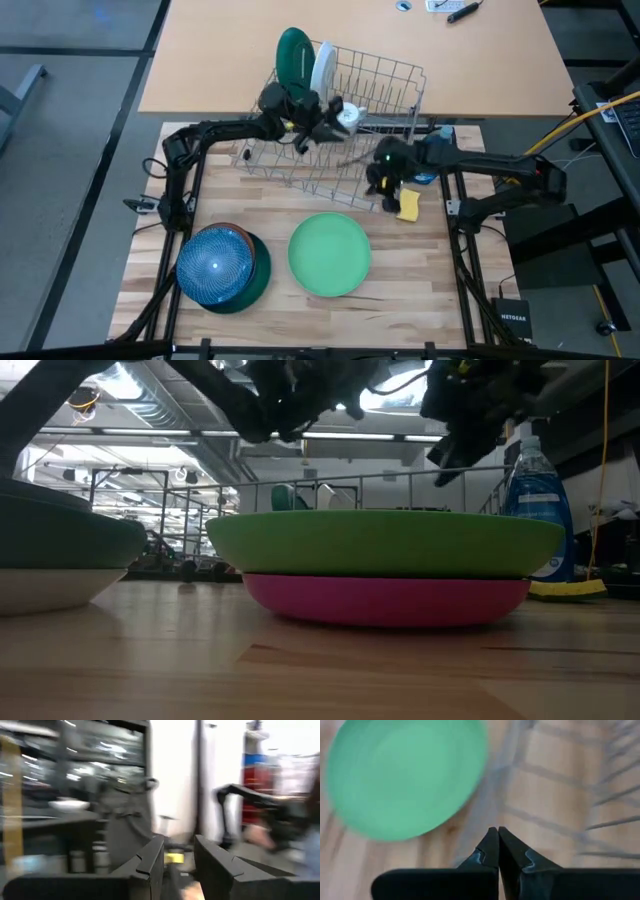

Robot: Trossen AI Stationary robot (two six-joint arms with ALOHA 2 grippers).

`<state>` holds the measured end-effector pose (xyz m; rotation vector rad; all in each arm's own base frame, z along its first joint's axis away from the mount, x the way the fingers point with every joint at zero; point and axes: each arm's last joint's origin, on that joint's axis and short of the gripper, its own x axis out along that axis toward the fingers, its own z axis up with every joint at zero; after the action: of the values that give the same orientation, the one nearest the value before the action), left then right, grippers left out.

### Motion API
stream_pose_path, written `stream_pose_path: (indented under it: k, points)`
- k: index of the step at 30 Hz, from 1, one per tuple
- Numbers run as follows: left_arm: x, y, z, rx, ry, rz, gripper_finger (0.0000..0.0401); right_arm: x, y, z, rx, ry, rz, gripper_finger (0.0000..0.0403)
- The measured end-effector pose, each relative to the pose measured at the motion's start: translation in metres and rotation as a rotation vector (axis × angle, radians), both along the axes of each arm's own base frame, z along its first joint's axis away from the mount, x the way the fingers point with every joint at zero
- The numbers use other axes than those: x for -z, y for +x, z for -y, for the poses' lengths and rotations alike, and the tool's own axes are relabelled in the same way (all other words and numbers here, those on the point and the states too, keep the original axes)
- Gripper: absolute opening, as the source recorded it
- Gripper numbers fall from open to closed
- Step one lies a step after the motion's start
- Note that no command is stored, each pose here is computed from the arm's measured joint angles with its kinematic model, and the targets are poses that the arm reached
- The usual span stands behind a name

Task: Sort dishes
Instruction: Put the light green plate in the dish rack

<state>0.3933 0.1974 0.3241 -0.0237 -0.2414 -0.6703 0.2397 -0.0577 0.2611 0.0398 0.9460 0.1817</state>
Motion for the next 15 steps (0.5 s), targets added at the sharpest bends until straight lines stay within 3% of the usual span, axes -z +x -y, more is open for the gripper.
stream_pose_path:
  k: [5, 11, 15]
  points:
    - [0.001, 0.011, 0.032, 0.187, 0.001, -0.083, 0.0095, 0.003, 0.0, -0.035, -0.022, -0.018, -0.099, 0.0001]
    - [0.001, 0.023, 0.067, 0.296, -0.004, -0.107, 0.0095, 0.007, -0.006, -0.076, -0.039, 0.001, -0.207, 0.0001]
    - [-0.008, 0.023, 0.086, 0.328, 0.034, -0.059, 0.0095, 0.008, -0.009, -0.099, -0.029, -0.113, -0.203, 0.0001]
